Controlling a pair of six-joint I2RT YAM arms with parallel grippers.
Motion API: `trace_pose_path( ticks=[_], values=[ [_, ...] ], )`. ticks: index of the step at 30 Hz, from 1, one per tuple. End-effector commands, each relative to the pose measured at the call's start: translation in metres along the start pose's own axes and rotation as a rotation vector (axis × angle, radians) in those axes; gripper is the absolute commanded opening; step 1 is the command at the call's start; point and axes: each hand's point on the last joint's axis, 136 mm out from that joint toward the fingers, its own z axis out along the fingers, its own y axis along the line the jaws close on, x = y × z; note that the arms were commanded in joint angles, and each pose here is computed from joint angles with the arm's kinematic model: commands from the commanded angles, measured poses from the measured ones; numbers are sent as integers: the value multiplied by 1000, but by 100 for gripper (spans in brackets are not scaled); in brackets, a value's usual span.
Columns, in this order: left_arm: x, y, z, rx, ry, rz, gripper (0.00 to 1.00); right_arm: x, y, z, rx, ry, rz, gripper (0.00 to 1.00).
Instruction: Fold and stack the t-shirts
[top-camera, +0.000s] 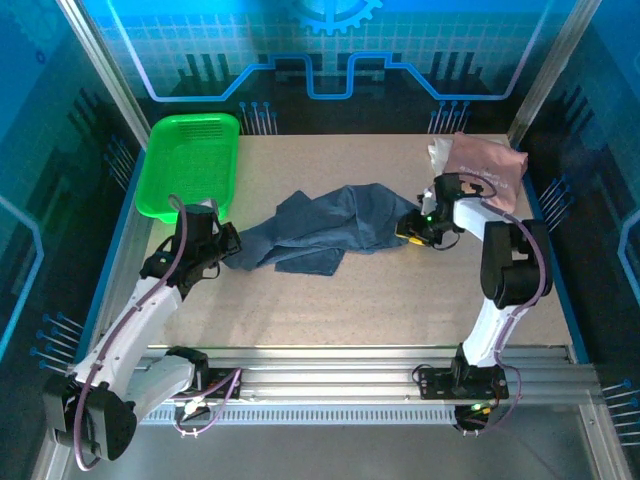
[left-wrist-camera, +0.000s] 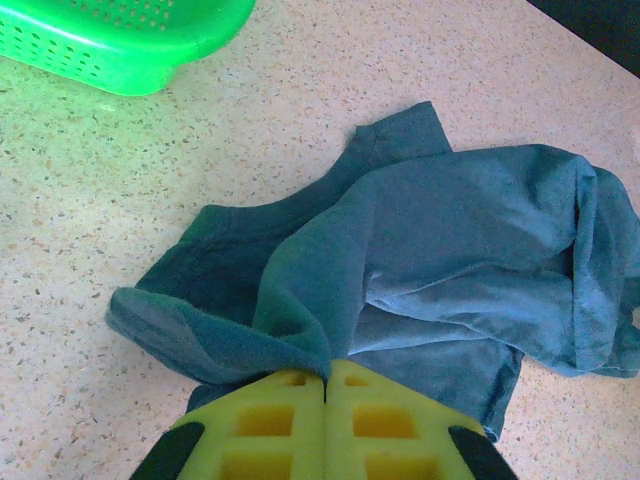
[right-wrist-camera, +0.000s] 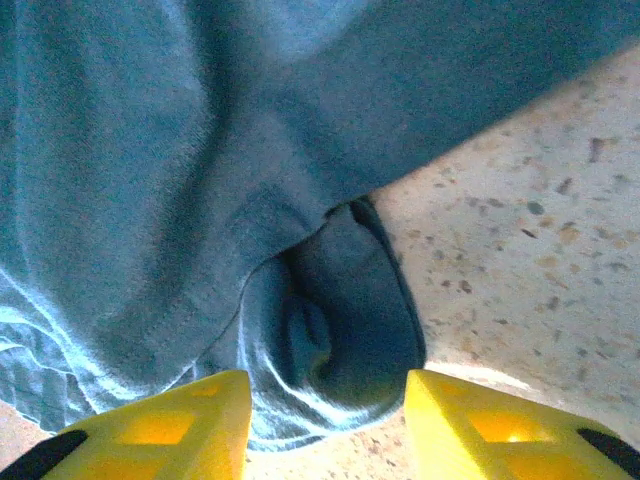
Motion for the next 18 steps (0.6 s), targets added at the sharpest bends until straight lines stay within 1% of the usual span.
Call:
trace_pose_path(
  ticks=[1, 2, 3, 4, 6, 7, 10, 13, 15, 18],
  values=[
    [2, 2, -3, 7, 1, -15, 0, -3, 15, 16, -30, 31, -73, 40],
    [2, 2, -4, 7, 2, -16, 0, -3, 18, 19, -32, 37, -80, 36],
    [2, 2, -5, 7, 0, -16, 0, -3, 20, 21, -27, 42, -86, 29],
    [2, 2, -5, 7, 0, -15, 0, -3, 20, 22, -23, 48, -84, 22],
    [1, 3, -7, 3, -7, -16, 0, -6, 20, 21, -27, 47, -59, 5],
    [1, 4, -8, 2, -11, -16, 0, -8, 21, 18, -41, 39, -40, 0],
    [-3, 7, -14, -14, -30, -6, 0, -27, 22, -14, -125, -46, 82, 0],
    [-8, 14, -22, -40, -57, -3, 0, -54, 17, -66, -266, -178, 236, 0],
    [-11, 23, -26, -60, -69, -13, 0, -69, 7, -102, -334, -243, 318, 0],
    [-14, 35, -31, -93, -89, -30, 0, -79, -11, -141, -394, -296, 418, 0]
  ],
)
